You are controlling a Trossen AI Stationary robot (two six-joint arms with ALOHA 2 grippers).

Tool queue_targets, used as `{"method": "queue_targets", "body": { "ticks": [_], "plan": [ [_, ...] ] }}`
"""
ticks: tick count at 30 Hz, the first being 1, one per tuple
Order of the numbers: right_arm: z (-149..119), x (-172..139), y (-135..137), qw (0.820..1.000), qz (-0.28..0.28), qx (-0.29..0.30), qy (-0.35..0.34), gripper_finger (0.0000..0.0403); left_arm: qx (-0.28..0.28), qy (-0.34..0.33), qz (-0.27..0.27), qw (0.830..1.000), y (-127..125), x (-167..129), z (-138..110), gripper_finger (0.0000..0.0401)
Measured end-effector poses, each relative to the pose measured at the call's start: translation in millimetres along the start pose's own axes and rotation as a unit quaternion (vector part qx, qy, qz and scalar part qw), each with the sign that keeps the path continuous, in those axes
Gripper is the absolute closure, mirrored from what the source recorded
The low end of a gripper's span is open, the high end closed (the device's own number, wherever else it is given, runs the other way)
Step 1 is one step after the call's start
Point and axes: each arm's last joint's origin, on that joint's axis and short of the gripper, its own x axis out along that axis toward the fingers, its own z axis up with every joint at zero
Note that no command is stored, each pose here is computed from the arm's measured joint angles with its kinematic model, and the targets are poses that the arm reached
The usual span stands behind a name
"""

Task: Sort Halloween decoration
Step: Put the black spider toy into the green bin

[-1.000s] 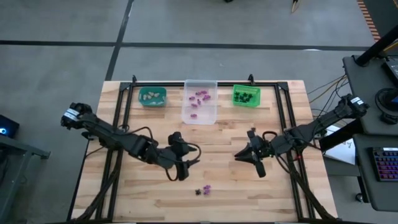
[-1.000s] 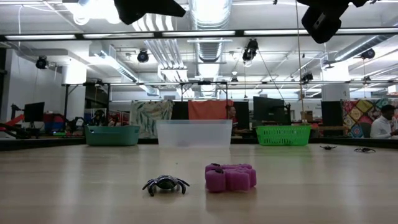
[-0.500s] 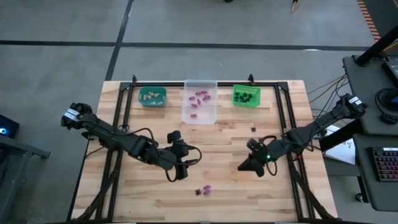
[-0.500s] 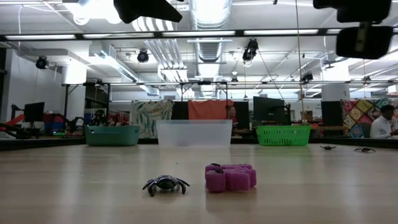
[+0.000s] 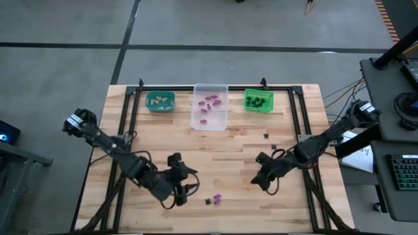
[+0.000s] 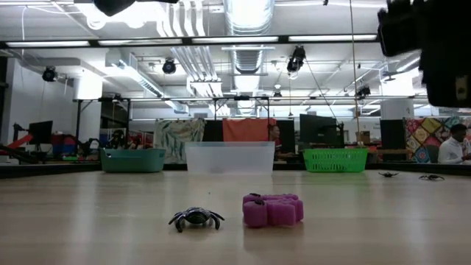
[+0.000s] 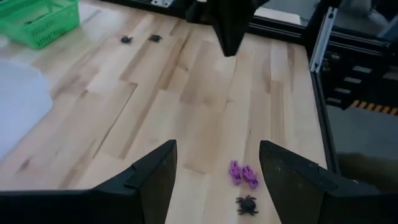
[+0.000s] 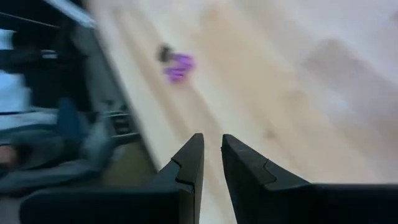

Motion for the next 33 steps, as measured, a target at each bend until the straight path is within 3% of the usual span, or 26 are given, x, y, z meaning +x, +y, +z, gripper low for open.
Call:
{"method": "queue_targets", "body": {
  "ticks": [8,13,16,22,27,33],
  "plan": [
    [5.7,-10.2,-36.9,0.983,-0.184,0.010,0.009,0.0351,-0.043,-0.020,0.033,0.998,-3.2,-5.8,-19.1,0.0189],
    [22.9,-22.2,-56.2,0.951,-0.293,0.008,-0.094,0.0351,-0.051,-0.060,0.046,0.996,-4.0,-5.0,-11.7,0.0189],
    [38.6,-28.5,-68.0,0.931,-0.335,0.061,-0.130,0.0351,-0.030,-0.107,0.062,0.992,-5.5,-5.0,3.3,0.0189],
    [74.5,-39.4,-88.2,0.912,-0.379,0.056,-0.144,0.0351,0.065,-0.122,0.101,0.985,5.1,2.8,26.2,0.0189],
    [92.4,-47.7,-101.2,0.901,-0.400,0.068,-0.154,0.0351,0.146,-0.087,0.115,0.979,23.2,17.2,26.8,0.0190],
    [96.8,-48.5,-105.3,0.901,-0.403,0.069,-0.144,0.0346,0.145,-0.050,0.096,0.983,41.9,31.9,22.8,0.0195]
  ]
}}
